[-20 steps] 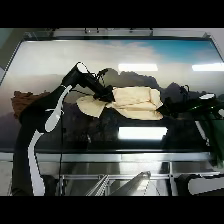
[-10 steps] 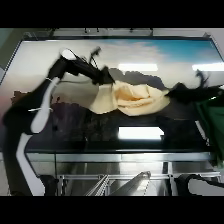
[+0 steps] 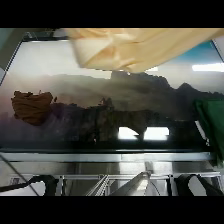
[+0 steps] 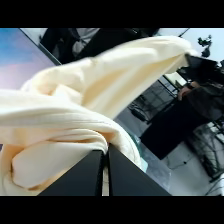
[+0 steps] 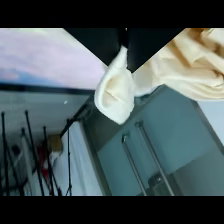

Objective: Fold the shirts.

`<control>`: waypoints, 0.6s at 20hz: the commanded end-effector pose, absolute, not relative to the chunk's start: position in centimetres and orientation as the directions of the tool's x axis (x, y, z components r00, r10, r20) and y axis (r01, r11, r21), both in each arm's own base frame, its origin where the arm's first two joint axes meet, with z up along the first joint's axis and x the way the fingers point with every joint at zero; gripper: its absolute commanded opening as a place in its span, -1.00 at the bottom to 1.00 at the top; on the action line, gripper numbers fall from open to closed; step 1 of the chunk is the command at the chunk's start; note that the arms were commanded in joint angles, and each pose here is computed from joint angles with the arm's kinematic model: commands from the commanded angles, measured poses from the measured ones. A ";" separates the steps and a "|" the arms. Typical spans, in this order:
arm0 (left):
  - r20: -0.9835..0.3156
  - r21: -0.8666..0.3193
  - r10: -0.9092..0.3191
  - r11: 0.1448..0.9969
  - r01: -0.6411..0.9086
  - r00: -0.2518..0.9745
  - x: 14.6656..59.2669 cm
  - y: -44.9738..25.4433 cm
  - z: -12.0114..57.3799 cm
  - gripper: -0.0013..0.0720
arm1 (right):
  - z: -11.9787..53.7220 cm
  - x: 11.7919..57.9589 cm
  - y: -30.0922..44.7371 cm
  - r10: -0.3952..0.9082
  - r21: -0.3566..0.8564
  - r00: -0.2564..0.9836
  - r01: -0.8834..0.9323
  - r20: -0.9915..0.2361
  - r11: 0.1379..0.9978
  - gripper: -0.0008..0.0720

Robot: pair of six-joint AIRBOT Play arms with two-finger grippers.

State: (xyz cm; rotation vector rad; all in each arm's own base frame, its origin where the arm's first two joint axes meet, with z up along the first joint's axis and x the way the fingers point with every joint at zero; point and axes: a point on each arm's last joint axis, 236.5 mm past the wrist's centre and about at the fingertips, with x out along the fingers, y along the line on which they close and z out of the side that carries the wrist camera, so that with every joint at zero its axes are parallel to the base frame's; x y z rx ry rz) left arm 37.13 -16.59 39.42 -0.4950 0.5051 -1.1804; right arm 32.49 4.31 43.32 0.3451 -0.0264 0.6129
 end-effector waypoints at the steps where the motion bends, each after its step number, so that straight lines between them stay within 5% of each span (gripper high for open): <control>1: -0.163 -0.620 -0.917 0.383 0.685 0.365 34.3 -13.4 38.5 -0.91 | 46.4 29.3 5.3 0.504 0.169 0.846 -0.529 0.173 0.831 -0.93; 5: -0.240 -0.757 -0.892 0.419 0.501 0.383 36.8 -11.6 29.5 -0.91 | 41.3 34.3 5.9 0.594 0.294 0.803 -0.581 0.053 0.759 -0.93; 12: -0.302 -0.909 -0.866 0.388 0.154 0.399 44.2 -8.7 10.4 -0.81 | 16.0 52.1 6.7 0.621 0.591 0.706 -0.353 -0.340 0.726 -0.85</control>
